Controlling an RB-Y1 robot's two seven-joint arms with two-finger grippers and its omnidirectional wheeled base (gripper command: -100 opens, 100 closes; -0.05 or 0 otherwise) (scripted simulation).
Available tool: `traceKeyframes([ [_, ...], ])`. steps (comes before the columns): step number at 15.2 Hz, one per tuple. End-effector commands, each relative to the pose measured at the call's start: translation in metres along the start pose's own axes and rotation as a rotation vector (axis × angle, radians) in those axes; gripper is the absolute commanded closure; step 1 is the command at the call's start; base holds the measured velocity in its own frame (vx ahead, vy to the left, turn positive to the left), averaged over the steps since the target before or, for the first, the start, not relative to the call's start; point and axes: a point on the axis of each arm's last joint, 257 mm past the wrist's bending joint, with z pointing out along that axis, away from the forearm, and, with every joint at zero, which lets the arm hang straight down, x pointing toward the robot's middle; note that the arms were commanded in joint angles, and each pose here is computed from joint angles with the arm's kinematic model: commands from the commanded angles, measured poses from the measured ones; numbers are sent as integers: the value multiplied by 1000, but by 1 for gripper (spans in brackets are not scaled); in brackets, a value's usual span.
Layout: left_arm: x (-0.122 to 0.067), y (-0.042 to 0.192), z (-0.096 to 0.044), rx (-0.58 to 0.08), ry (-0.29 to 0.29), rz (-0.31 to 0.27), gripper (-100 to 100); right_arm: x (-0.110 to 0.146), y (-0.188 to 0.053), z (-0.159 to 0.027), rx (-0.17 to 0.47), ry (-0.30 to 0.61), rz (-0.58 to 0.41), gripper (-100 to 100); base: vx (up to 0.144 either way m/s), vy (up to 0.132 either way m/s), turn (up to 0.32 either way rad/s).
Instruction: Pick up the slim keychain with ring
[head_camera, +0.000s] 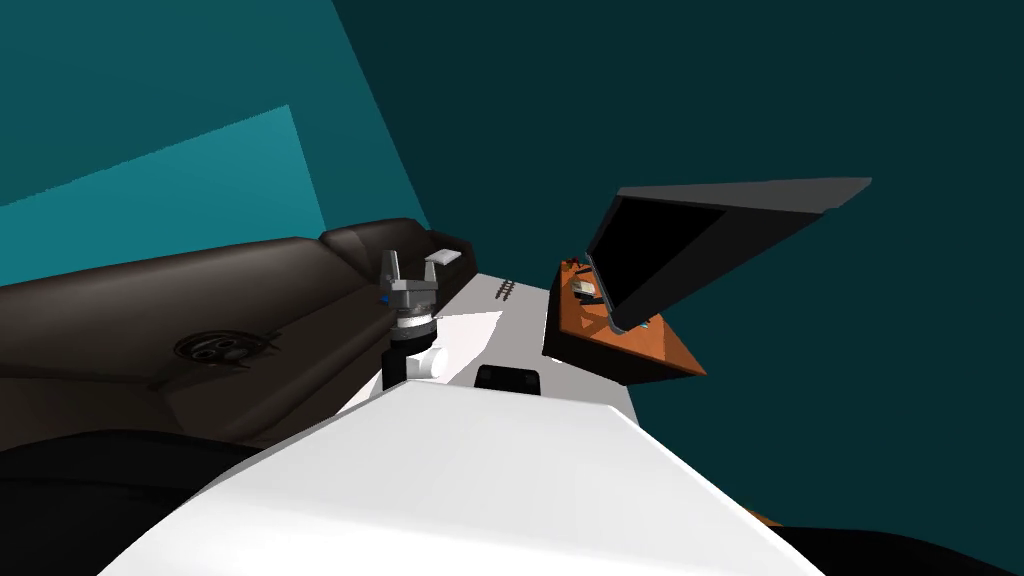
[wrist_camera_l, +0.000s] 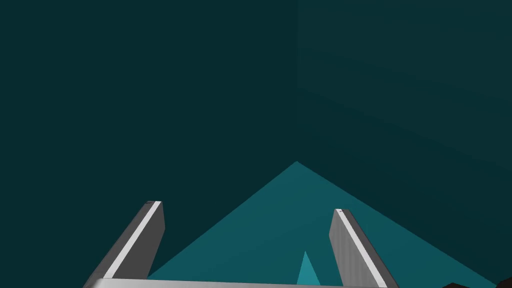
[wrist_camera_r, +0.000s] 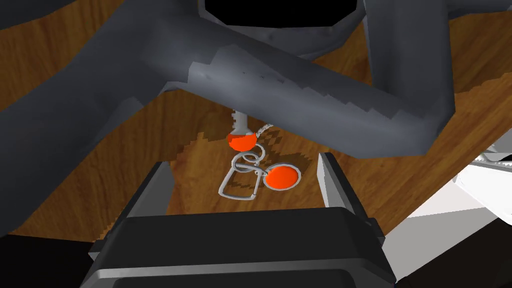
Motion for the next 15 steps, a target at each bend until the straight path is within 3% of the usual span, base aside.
traceKeyframes([
  [1,0,0,0,0,0,0,0,0,0,0,0,0,0,-100,7,-14,11],
  [2,0,0,0,0,0,0,0,-2,11,14,1,-1,10,-100,-21,-32,69],
  [5,0,0,0,0,0,0,0,-5,22,27,2,-3,19,-100,-49,-57,69],
  [6,0,0,0,0,0,0,0,-4,18,21,-2,-3,13,-100,-29,-39,22],
  [7,0,0,0,0,0,0,0,-4,19,22,0,-3,14,100,-10,-14,3],
  [11,0,0,0,0,0,0,0,-5,18,22,2,-3,14,100,-1,-1,0],
  [12,0,0,0,0,0,0,0,0,7,8,1,1,6,100,25,35,-79],
  [14,0,0,0,0,0,0,0,2,0,0,0,2,0,100,55,72,-100],
  [15,0,0,0,0,0,0,0,1,5,6,3,3,2,100,35,49,-35],
])
